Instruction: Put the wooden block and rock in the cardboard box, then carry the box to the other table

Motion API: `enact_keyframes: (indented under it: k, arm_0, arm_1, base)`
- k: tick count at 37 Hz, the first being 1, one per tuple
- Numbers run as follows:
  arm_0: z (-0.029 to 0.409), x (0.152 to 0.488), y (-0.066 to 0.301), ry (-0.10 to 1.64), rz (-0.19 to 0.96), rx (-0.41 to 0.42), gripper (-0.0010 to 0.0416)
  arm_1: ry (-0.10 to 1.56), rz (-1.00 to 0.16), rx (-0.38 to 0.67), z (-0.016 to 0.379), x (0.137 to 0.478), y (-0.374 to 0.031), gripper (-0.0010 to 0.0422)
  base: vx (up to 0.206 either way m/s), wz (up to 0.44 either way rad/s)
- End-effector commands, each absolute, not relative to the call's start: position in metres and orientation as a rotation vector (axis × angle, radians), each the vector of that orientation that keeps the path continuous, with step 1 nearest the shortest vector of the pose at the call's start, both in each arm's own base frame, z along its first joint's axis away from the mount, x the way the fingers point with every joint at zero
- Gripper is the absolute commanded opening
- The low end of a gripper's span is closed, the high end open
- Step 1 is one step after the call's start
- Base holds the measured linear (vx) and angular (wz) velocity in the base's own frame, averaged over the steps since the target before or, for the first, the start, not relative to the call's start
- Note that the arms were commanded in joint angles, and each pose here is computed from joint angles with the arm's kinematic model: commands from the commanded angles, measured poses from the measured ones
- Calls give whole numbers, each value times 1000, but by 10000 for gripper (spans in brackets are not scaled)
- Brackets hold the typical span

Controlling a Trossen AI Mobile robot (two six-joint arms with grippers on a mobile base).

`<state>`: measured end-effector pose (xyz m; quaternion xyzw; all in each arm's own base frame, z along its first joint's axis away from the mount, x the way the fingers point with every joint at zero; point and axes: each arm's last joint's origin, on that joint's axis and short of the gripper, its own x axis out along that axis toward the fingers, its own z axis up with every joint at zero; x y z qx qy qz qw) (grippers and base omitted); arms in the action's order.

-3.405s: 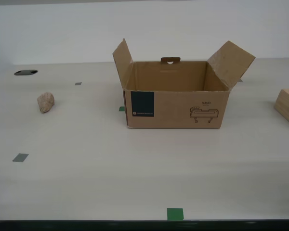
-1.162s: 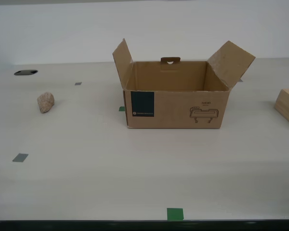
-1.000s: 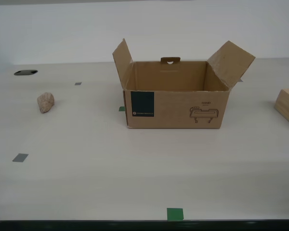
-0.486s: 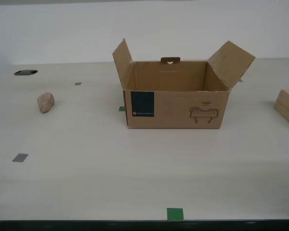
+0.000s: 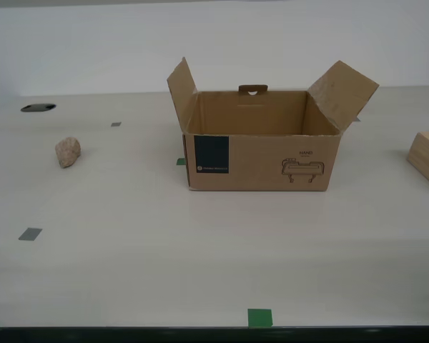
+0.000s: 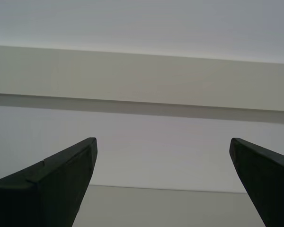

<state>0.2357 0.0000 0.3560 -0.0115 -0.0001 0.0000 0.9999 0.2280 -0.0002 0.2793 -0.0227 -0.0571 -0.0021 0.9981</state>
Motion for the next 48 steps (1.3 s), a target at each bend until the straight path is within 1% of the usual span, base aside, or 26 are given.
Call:
enact_keyframes:
  k: [1,4,8,15,19,32,39,43,48]
  arm_0:
    - [357,235,0,1,-1,-22,389]
    - [359,233,0,27,-16,-24,379]
    - [369,231,-1,79,-55,-32,379]
    - [398,221,-4,155,-136,-57,391]
    - [418,211,-4,185,-137,-57,391]
    - [478,169,-4,225,-139,-42,389]
    - [499,151,-4,252,-142,-16,390]
    - [506,143,-4,293,-145,5,390]
    - [511,139,-4,365,-147,8,389]
  arm_1:
    - [-129,-2,-44,283,228,0,402]
    - [-141,-2,-45,290,230,0,390]
    - [-117,-2,-45,302,233,0,390]
    - [57,1,-44,327,237,0,389]
    - [119,3,-44,342,236,0,389]
    - [208,5,-46,391,223,0,389]
    - [249,2,-47,409,213,0,389]
    - [275,-25,-59,420,207,-1,389]
    - [301,-53,-82,430,201,-2,389]
  base:
    - [0,0]
    - [0,0]
    - [0,0]
    - [0,0]
    - [0,0]
    - [0,0]
    - [0,0]
    - [0,0]
    - [0,0]
